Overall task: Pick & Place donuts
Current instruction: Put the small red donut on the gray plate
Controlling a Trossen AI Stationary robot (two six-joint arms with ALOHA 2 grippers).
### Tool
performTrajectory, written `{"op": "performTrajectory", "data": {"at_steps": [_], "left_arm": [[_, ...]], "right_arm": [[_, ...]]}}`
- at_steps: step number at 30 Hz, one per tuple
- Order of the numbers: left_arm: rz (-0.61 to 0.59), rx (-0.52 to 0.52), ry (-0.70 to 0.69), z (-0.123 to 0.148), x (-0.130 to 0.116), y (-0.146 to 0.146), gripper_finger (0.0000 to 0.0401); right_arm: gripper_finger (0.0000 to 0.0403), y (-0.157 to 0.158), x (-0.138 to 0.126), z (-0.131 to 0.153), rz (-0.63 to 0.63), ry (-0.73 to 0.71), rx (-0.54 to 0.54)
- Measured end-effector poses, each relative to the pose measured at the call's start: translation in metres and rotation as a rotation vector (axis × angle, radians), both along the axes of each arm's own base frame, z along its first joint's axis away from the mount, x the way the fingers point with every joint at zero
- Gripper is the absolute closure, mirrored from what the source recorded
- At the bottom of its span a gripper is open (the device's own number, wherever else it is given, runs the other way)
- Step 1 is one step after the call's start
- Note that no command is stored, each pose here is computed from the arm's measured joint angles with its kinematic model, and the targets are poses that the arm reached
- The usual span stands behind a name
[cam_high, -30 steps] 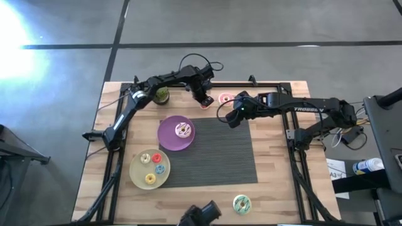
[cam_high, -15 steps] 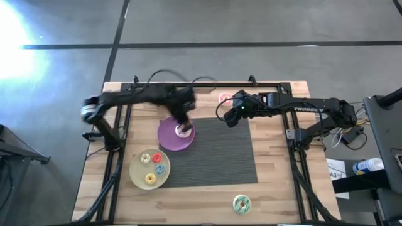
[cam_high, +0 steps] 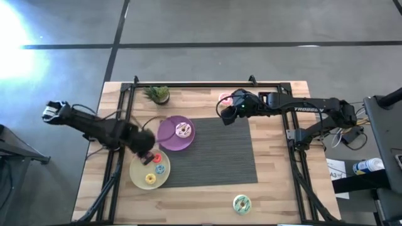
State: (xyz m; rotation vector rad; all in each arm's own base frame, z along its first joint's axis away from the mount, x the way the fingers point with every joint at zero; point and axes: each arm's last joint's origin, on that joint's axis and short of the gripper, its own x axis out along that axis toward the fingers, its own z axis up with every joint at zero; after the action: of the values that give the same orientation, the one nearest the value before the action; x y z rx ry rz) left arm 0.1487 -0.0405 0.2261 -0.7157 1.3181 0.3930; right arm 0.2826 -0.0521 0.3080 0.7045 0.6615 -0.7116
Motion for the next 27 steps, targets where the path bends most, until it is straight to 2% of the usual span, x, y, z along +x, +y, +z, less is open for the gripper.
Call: {"op": "performTrajectory", "data": {"at_steps": [7,11,15,22,27], "left_arm": [[-0.110,-0.014,0.091,-0.024,-0.033,-0.038,0.0401],[-0.172,0.019,0.078,-0.026,-0.042,-0.054,0.0401],[-0.149,0.063,0.048,-0.030,-0.042,-0.058,0.0401],[-0.148,0.041,0.018,-0.053,-0.038,-0.062,0.0401],[-0.098,0.044,0.040,-0.067,-0.041,-0.059,0.0401]], "right_arm": [[0.0227,0.002,0.010,-0.012,-0.039,0.017,0.049],[0.0227,0.007,0.019,-0.022,-0.039,0.032,0.088],[0.0227,0.012,0.028,-0.031,-0.034,0.029,0.104],[0.0227,0.016,0.036,-0.035,-0.007,0.007,0.136],[0.0227,0.016,0.033,-0.031,-0.003,-0.012,0.140]]}}
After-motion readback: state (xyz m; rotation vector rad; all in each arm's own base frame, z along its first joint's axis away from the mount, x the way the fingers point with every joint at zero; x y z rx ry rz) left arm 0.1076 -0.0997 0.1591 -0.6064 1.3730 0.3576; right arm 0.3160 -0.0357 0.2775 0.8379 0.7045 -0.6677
